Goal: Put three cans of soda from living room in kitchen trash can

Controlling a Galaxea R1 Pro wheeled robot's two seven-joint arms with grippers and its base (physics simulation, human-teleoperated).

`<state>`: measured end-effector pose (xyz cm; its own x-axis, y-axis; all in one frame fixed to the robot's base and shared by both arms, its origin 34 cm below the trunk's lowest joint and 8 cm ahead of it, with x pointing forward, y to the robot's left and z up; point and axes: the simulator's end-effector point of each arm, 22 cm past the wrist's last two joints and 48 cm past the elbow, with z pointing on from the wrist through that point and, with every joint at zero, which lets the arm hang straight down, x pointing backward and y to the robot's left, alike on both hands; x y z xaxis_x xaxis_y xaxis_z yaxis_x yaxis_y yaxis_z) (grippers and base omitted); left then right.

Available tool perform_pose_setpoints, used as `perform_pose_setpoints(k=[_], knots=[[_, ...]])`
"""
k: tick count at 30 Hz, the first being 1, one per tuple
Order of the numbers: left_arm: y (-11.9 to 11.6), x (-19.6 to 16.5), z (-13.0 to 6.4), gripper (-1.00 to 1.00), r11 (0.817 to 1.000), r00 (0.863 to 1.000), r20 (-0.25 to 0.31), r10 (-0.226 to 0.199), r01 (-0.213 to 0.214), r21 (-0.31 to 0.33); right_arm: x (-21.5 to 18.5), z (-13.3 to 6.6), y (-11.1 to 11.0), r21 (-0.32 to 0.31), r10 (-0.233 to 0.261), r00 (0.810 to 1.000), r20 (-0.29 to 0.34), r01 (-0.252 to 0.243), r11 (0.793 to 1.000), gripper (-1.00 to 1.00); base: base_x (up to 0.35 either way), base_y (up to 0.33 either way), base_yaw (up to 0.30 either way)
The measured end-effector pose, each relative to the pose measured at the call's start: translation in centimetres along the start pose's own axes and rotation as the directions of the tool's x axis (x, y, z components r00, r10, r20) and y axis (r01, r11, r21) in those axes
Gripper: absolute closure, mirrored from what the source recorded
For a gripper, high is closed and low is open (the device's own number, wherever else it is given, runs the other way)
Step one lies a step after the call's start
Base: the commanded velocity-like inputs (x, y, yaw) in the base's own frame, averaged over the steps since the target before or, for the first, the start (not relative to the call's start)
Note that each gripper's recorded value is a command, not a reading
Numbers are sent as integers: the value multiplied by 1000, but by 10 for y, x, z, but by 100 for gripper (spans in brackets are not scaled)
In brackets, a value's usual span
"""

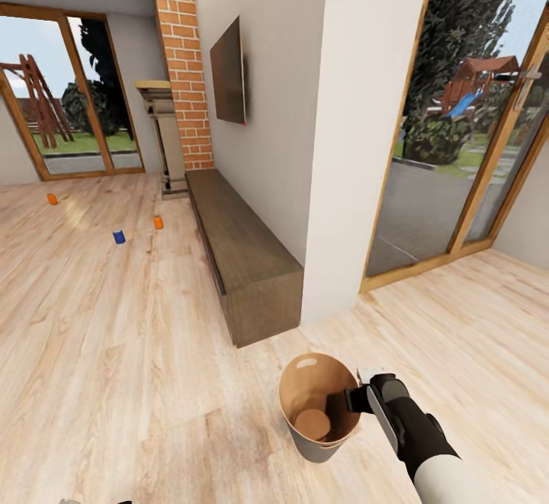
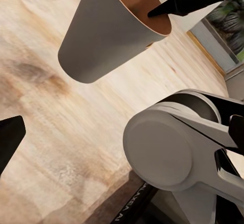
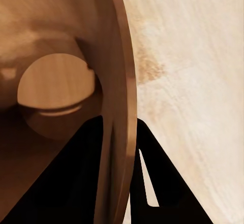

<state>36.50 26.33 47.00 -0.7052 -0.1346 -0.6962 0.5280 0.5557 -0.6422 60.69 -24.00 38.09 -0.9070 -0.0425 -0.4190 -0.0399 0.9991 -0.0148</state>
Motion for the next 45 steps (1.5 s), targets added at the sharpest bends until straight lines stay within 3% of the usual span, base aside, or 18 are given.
perform_pose_setpoints(k=[45], knots=[[-8, -14, -3, -100, 1000, 1000, 14, 22, -22, 5, -16, -18, 0, 1, -3, 1000, 27, 3, 1000, 100, 0, 0, 0]])
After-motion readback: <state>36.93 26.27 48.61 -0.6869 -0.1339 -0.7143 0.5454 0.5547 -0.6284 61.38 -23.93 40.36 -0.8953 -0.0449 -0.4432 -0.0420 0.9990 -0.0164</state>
